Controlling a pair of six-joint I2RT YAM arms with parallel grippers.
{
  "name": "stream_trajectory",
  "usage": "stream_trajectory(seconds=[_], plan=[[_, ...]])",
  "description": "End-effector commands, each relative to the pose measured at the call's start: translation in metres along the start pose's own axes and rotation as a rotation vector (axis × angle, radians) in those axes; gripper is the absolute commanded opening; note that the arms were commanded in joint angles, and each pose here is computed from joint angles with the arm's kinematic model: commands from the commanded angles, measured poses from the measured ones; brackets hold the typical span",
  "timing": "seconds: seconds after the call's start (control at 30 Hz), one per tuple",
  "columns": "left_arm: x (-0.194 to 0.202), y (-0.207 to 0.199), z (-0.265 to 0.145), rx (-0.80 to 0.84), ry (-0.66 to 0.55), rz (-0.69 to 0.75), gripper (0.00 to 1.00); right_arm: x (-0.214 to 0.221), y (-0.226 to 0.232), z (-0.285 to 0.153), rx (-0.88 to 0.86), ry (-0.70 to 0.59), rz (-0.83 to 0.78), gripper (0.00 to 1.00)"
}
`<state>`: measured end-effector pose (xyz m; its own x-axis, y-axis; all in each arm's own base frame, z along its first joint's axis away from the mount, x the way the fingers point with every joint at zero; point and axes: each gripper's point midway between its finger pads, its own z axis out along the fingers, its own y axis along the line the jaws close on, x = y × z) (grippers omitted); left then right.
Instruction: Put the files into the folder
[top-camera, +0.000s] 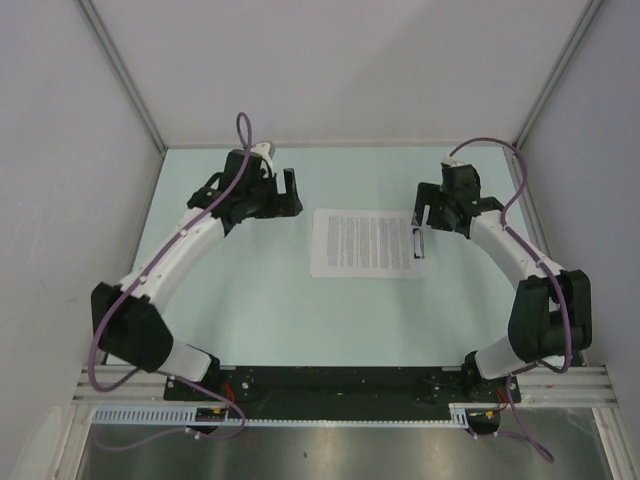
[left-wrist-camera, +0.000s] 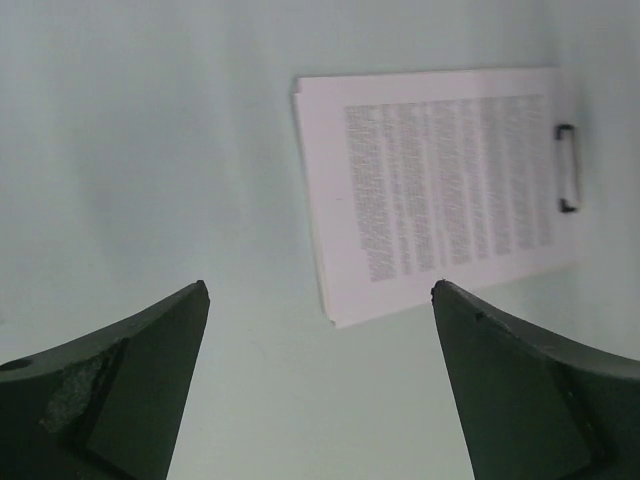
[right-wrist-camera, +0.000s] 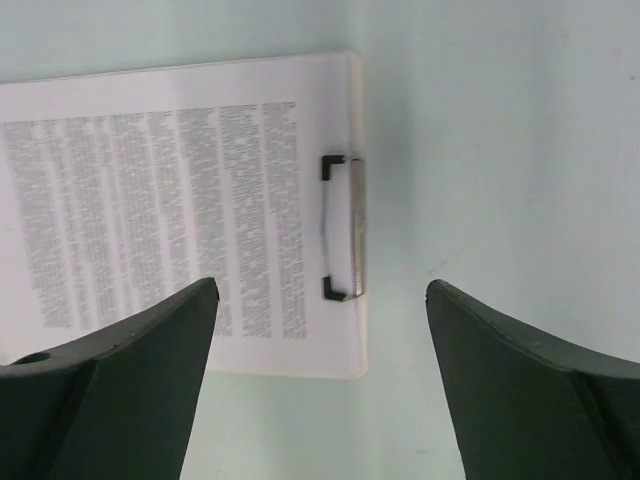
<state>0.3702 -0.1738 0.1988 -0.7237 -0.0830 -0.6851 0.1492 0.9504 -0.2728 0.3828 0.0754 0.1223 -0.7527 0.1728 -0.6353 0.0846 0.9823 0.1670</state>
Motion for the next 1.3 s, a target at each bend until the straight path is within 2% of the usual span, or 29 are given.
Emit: stream_trajectory(seconds=[0.0, 0.03, 0.07, 0.17, 0.27, 0.4, 0.53, 0.83, 1.13, 1.27], plan=[[0.020, -0.045, -0.027, 0.268, 0.019, 0.009, 0.99, 0.026, 0.012, -0.024, -0.015, 0.118, 0.061, 0.86], [0.018, -0.051, -0.035, 0.302, -0.009, 0.006, 0.98, 0.037, 0.025, -0.025, -0.033, 0.139, 0.054, 0.83], [0.034, -0.052, -0.033, 0.314, 0.016, -0.001, 0.98, 0.051, 0.034, -0.025, -0.035, 0.165, 0.052, 0.82], [0.054, -0.065, -0.040, 0.374, 0.014, -0.016, 0.98, 0.066, 0.060, -0.034, -0.044, 0.139, 0.061, 0.84], [0.069, -0.075, -0.046, 0.407, 0.036, -0.014, 0.98, 0.084, 0.080, -0.039, -0.130, 0.145, 0.157, 0.86], [0.083, -0.080, -0.054, 0.426, 0.037, -0.010, 0.98, 0.102, 0.095, -0.036, -0.192, 0.078, 0.257, 0.87], [0.087, -0.079, -0.060, 0.440, 0.026, -0.028, 0.97, 0.130, 0.089, -0.026, -0.159, 0.088, 0.307, 0.86], [0.069, -0.083, -0.081, 0.456, -0.040, 0.006, 0.98, 0.132, 0.069, -0.004, -0.064, 0.020, 0.365, 0.82], [0.047, -0.088, -0.096, 0.458, -0.093, 0.053, 0.98, 0.130, 0.064, 0.030, -0.062, 0.040, 0.411, 0.80], [0.042, -0.090, -0.095, 0.458, -0.100, 0.063, 0.98, 0.110, 0.058, 0.050, -0.084, -0.017, 0.441, 0.80]])
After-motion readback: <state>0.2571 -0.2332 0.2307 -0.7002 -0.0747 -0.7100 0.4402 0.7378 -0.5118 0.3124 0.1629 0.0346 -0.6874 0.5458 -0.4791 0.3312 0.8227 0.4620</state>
